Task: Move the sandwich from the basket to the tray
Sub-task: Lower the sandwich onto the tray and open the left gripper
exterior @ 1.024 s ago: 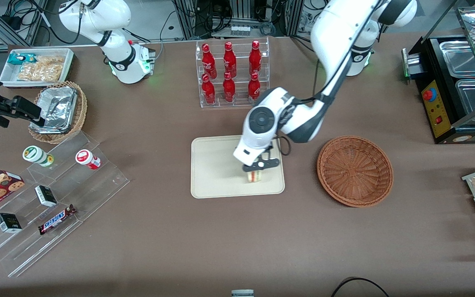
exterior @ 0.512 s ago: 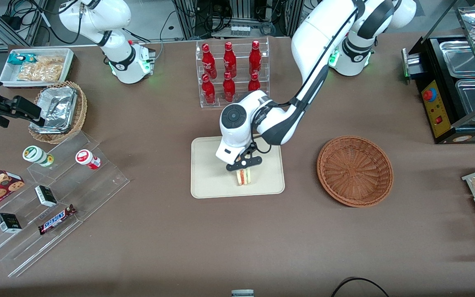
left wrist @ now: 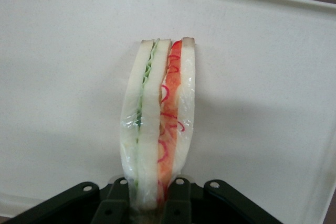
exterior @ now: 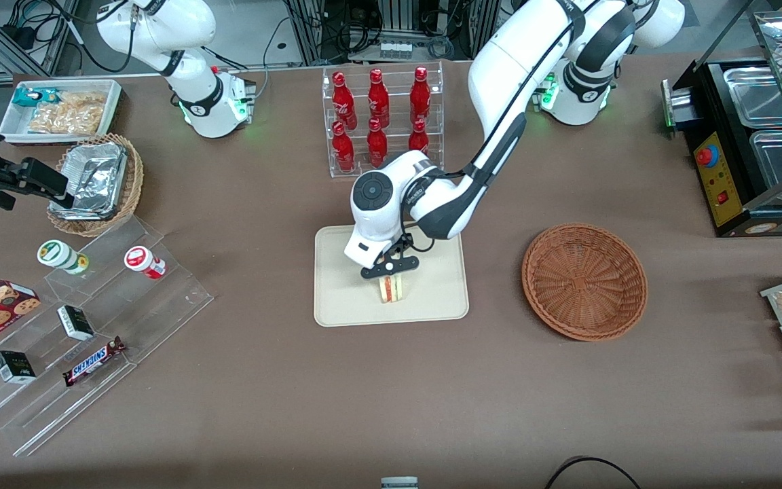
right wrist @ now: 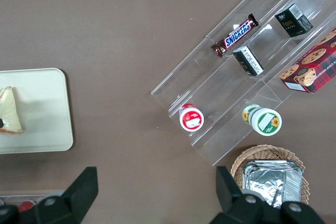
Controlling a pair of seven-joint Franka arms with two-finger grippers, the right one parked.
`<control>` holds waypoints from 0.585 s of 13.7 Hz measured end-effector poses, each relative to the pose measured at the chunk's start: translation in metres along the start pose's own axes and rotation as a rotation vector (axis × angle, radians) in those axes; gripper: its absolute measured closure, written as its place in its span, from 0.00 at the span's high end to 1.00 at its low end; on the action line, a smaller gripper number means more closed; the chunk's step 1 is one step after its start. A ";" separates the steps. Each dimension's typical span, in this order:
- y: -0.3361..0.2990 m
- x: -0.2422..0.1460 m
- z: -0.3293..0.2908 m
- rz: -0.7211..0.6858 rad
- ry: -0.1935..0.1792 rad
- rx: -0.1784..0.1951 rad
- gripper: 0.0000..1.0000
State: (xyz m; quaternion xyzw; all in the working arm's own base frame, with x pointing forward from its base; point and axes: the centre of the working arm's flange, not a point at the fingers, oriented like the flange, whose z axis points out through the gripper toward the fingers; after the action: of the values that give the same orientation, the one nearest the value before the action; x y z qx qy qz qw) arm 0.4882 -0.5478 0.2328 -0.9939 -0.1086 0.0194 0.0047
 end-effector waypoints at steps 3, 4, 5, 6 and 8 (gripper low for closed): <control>0.001 0.000 -0.002 0.002 0.004 -0.003 0.48; 0.003 -0.001 -0.004 0.005 0.007 -0.007 0.59; 0.005 -0.003 -0.007 0.010 0.011 -0.012 0.68; 0.008 -0.003 -0.014 0.013 0.018 -0.020 0.79; 0.006 0.003 -0.038 0.006 0.032 -0.026 0.97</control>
State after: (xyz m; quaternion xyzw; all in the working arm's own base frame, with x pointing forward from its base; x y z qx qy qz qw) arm 0.4936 -0.5536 0.2705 -0.9943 -0.1061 0.0019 -0.0067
